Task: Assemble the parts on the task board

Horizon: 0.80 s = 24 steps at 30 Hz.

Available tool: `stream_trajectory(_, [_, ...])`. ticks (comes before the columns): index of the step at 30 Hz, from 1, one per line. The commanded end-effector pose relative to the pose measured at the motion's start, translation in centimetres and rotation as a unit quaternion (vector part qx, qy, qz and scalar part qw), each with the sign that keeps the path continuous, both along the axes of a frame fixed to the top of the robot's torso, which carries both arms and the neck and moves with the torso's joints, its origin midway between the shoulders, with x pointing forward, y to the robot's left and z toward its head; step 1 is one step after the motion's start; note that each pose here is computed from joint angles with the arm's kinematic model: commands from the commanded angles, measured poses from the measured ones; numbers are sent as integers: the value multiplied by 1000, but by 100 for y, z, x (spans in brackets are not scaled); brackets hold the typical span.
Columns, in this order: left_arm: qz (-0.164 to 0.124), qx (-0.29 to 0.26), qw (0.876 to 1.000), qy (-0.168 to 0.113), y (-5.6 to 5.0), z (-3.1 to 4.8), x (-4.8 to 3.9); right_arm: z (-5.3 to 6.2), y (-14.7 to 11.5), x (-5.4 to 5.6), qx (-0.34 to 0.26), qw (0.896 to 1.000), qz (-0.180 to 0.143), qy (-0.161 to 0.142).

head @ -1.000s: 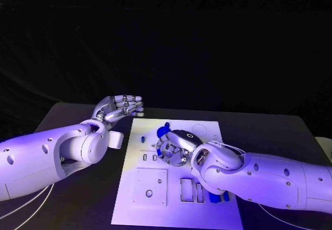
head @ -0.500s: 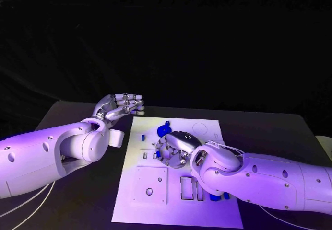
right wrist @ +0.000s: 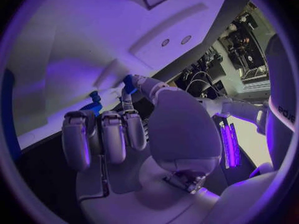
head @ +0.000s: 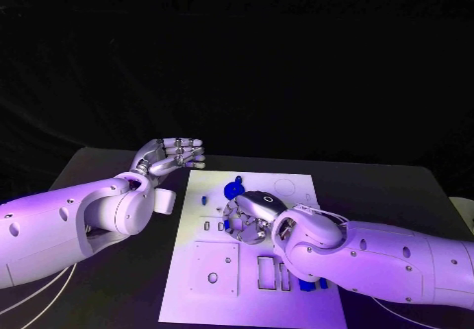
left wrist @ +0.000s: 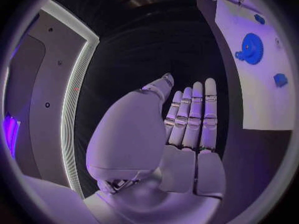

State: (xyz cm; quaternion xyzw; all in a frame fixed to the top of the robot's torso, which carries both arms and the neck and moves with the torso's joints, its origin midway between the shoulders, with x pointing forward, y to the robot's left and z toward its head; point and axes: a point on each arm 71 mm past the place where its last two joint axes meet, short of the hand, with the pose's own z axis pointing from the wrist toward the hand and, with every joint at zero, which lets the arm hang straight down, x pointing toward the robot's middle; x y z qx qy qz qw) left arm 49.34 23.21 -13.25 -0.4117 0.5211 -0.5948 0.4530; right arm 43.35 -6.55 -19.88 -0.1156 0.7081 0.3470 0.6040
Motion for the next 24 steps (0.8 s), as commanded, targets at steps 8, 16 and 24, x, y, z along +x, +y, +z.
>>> stream_trajectory(8, [-9, -4, 1000, 0, -7, 8, -5, -49, -30, 17, -25, 1000, -1, -2])
stream_trajectory(16, [-8, -4, 1000, 1, 3, 7, -4, -45, -29, 22, -22, 1000, 1, -6])
stream_trajectory(24, [-7, -4, 1000, 1, 12, 6, -2, -37, -34, 33, -16, 1000, 0, -11])
